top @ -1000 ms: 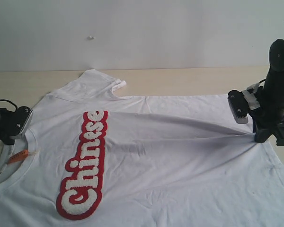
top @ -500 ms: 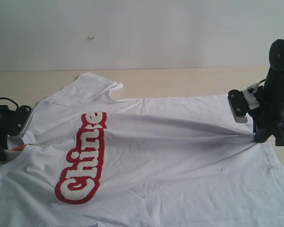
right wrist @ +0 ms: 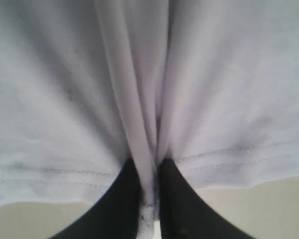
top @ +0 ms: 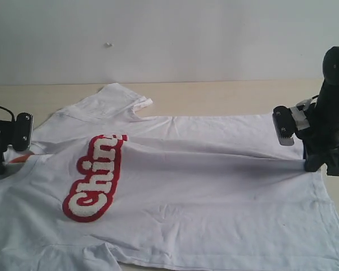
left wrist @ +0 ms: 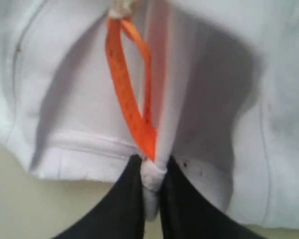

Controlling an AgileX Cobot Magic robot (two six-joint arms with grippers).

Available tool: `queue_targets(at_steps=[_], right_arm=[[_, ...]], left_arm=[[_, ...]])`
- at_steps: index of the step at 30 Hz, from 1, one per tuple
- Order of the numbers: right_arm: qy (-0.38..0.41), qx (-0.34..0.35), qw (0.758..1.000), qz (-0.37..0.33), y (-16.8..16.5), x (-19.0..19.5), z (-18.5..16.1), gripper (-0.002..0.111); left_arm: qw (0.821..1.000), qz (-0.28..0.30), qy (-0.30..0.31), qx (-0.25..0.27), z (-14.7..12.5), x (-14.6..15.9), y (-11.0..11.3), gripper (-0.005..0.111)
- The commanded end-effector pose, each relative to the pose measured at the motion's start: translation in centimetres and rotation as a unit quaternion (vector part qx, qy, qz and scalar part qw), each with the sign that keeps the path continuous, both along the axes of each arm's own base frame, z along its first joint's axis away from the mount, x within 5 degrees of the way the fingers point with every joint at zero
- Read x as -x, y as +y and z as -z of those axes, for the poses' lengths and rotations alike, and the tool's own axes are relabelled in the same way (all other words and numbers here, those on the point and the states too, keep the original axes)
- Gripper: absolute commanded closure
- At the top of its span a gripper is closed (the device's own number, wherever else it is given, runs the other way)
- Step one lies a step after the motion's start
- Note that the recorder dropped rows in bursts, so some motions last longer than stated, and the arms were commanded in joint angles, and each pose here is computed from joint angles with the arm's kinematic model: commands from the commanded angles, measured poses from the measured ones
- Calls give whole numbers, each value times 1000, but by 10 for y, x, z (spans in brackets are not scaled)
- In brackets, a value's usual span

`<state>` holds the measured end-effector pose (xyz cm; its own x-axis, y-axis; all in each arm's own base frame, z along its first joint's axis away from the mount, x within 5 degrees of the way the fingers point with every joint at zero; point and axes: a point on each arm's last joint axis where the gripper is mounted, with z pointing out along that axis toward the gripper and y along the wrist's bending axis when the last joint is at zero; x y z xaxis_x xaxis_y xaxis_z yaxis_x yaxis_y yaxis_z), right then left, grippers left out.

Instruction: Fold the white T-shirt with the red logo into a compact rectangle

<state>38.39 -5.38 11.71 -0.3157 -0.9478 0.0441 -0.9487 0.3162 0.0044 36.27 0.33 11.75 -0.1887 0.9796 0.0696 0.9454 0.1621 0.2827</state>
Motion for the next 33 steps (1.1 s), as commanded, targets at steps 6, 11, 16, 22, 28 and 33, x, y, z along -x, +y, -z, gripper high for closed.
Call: queue_targets(at_steps=[6,11,16,22,28,33], right_arm=[[-169,32,985,10,-3,8,-112,108],[-230,28,972,35,0,18,-159,108],[-274,21,960,46,3,33,-193,108],[-358,14,929,96,6,58,-241,108],[-407,10,907,109,9,82,-272,108],[-424,2,897,126,12,102,-290,108]], left_arm=[[990,-30,-139,-19,-83,5,3,107],[971,-65,-228,13,-132,16,2,107],[954,-81,-287,27,-173,34,3,107],[927,-83,-364,38,-224,65,4,107],[902,-81,-422,46,-259,94,5,107],[882,-102,-456,64,-280,119,6,107]])
